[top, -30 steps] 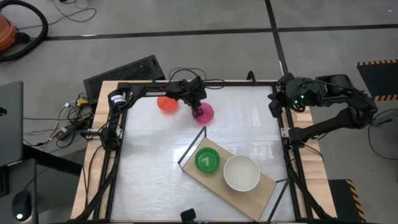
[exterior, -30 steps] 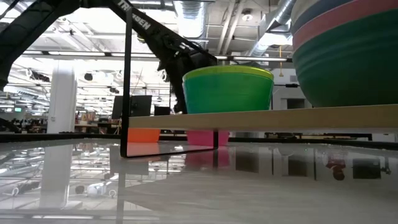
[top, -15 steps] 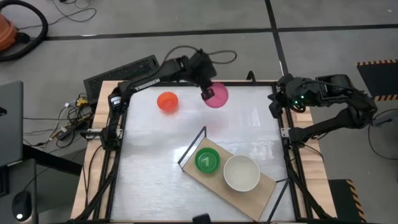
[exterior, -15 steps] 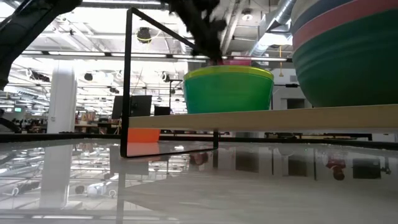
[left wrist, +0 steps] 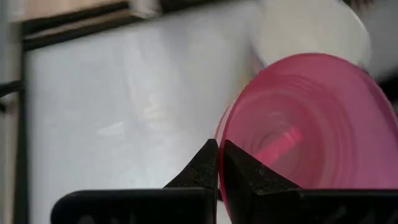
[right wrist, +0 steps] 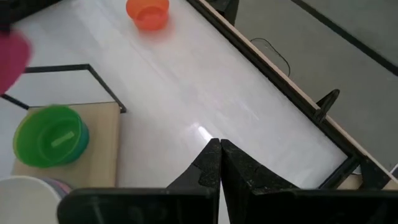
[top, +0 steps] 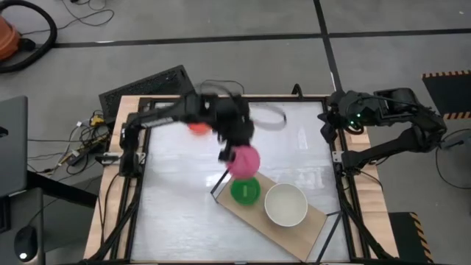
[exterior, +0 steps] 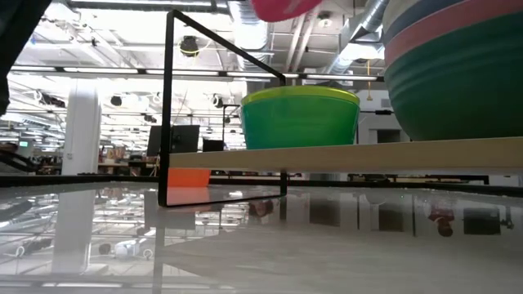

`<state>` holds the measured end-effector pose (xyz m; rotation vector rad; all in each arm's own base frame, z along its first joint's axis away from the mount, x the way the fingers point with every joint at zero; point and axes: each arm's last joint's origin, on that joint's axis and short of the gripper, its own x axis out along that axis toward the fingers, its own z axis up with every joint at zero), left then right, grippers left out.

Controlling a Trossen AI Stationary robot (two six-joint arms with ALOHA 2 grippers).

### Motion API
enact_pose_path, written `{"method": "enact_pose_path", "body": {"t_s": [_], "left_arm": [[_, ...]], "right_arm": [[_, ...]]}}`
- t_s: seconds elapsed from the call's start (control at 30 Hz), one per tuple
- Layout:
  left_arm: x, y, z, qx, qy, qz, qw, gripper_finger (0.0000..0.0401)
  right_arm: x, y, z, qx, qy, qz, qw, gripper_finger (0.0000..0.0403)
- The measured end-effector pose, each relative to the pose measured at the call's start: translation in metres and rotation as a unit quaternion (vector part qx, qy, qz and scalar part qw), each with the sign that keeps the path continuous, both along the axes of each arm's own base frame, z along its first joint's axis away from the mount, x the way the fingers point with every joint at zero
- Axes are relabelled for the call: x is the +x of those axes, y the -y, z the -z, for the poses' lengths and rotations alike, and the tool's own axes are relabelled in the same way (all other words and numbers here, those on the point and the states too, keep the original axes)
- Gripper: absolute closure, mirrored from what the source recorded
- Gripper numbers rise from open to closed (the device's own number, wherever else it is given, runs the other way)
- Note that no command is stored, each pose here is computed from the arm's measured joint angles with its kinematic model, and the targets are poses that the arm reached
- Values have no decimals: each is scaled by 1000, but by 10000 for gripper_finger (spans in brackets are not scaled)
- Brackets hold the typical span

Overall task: Place and stack bowls onto a shelf
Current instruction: Stack the small pink bowl on the small green bowl on the shelf

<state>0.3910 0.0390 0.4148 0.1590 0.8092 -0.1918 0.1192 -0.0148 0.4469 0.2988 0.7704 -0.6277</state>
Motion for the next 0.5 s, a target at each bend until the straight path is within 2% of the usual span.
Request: {"method": "enact_pose_path", "body": {"t_s": [0.2, 0.37, 0.5], "left_arm": [[22, 47, 29, 40, -8, 69, 997, 401], [44, 60, 61, 56, -22, 74, 995, 401], [57, 60, 90, 62, -67, 77, 993, 401]], "right_arm": [[-1, -1, 1, 8, -6, -9, 1000, 373], [-3, -1, 2, 8, -21, -10, 1000, 370], [-5, -1, 4, 12, -32, -10, 999, 371]]}}
